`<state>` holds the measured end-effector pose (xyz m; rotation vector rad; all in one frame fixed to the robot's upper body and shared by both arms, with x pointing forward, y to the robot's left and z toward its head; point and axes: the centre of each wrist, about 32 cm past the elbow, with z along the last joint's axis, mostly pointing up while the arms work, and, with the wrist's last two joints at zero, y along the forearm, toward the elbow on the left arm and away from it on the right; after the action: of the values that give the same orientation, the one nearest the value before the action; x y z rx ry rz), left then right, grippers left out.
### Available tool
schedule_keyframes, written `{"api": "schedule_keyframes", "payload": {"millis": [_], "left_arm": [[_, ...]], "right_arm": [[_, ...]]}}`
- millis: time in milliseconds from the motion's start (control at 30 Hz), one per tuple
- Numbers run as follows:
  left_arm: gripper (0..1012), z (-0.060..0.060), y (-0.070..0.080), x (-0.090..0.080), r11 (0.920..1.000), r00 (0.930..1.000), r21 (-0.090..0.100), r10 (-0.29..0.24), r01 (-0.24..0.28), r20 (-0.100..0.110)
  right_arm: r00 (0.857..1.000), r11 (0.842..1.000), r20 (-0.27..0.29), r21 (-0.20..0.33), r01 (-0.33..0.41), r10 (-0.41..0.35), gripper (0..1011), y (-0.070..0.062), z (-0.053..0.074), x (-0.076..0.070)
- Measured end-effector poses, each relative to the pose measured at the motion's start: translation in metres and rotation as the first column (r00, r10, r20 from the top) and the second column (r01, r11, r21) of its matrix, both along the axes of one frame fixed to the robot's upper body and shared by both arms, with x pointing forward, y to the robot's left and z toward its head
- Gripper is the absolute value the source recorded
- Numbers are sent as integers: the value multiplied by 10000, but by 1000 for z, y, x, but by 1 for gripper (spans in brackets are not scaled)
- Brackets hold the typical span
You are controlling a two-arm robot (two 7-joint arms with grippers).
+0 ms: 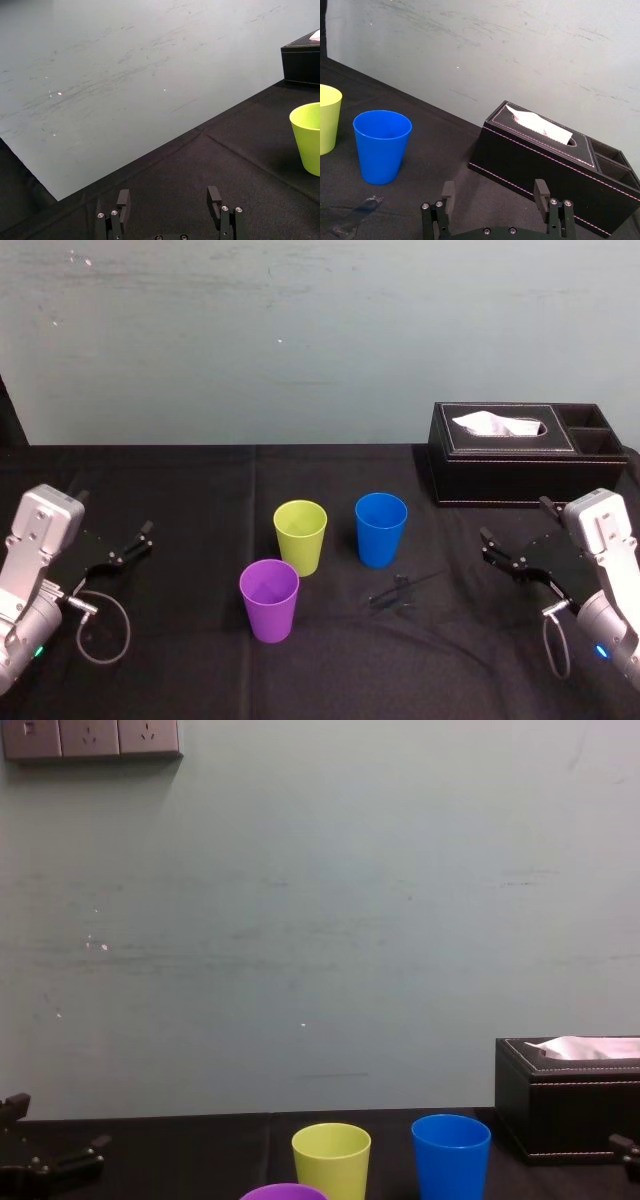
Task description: Stack the three plastic cups sequentially using one hand.
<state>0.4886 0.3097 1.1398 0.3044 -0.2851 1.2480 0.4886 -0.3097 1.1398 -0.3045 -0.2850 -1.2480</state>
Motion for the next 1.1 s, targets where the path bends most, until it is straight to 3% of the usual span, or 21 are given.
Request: {"api": "schedule_keyframes", "payload": {"millis": [1100], "left_arm": [[1000, 0, 0, 0, 10000, 10000, 0, 0, 0, -1]], "right_arm": [[10000, 10000, 1, 0, 0, 0, 1003, 0, 0, 0]]}}
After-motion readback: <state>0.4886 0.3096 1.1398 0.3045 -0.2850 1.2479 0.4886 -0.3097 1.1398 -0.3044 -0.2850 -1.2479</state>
